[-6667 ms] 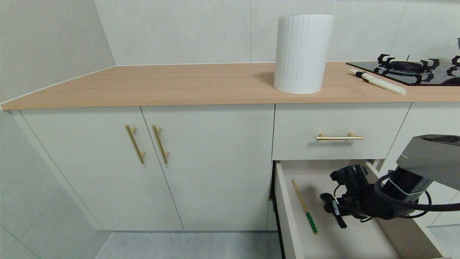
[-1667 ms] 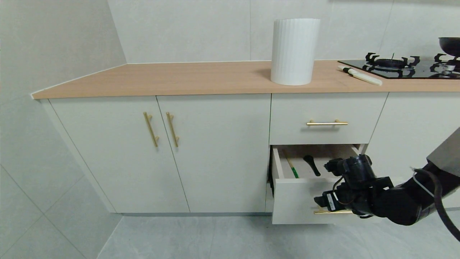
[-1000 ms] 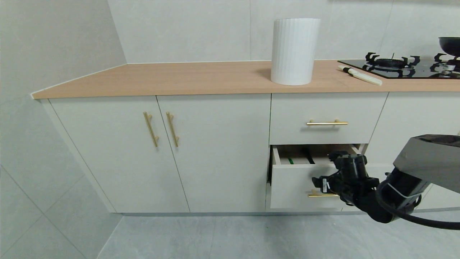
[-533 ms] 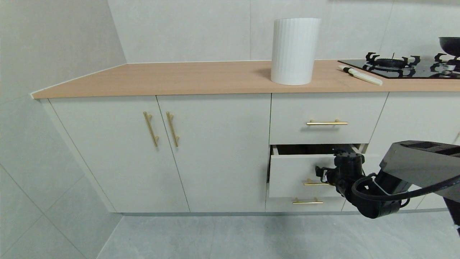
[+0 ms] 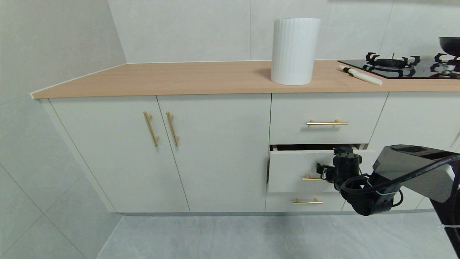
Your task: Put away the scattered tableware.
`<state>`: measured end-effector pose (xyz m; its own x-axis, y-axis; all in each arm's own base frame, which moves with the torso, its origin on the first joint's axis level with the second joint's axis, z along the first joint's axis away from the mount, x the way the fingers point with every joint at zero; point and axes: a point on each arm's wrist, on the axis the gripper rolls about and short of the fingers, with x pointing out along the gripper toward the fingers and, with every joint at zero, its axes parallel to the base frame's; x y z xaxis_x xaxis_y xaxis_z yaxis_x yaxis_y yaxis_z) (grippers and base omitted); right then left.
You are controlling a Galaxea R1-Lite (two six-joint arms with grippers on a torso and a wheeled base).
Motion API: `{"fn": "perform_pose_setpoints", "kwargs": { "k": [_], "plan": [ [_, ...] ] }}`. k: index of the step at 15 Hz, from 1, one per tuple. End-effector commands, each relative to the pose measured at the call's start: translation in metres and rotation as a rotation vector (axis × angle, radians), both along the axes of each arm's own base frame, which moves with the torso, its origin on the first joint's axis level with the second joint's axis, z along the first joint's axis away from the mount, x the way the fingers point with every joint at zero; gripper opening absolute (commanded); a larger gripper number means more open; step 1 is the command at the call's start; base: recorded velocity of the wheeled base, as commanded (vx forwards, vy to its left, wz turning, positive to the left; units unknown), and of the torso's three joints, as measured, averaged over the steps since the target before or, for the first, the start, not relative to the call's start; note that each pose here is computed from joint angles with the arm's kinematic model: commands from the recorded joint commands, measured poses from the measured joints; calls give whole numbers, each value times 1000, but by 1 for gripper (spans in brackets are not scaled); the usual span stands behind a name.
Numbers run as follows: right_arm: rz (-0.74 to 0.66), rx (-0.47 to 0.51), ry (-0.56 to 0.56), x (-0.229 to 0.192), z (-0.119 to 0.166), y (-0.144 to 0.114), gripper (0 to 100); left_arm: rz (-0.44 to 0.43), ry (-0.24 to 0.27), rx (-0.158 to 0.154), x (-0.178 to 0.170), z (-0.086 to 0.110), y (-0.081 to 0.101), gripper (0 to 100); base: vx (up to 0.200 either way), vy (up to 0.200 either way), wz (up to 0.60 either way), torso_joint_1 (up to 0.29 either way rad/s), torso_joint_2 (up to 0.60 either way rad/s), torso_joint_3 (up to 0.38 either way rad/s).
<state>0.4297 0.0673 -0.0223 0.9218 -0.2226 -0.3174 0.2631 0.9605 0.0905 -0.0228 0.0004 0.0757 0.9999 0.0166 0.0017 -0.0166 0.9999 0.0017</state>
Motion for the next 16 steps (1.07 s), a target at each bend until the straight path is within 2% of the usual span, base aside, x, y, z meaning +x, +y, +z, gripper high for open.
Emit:
{"fn": "perform_pose_setpoints", "kwargs": {
  "k": [1, 11, 16],
  "plan": [
    [-6, 1, -5, 7, -6, -2, 100, 0, 0, 0, 0, 0, 0, 100, 0, 0, 0, 0, 0, 0],
    [-31, 11, -134, 49, -3, -8, 100, 0, 0, 0, 0, 0, 0, 100, 0, 0, 0, 0, 0, 0],
    [-36, 13, -151, 54, -4, -9, 100, -1, 0, 0, 0, 0, 0, 100, 0, 0, 0, 0, 0, 0]
  ]
}}
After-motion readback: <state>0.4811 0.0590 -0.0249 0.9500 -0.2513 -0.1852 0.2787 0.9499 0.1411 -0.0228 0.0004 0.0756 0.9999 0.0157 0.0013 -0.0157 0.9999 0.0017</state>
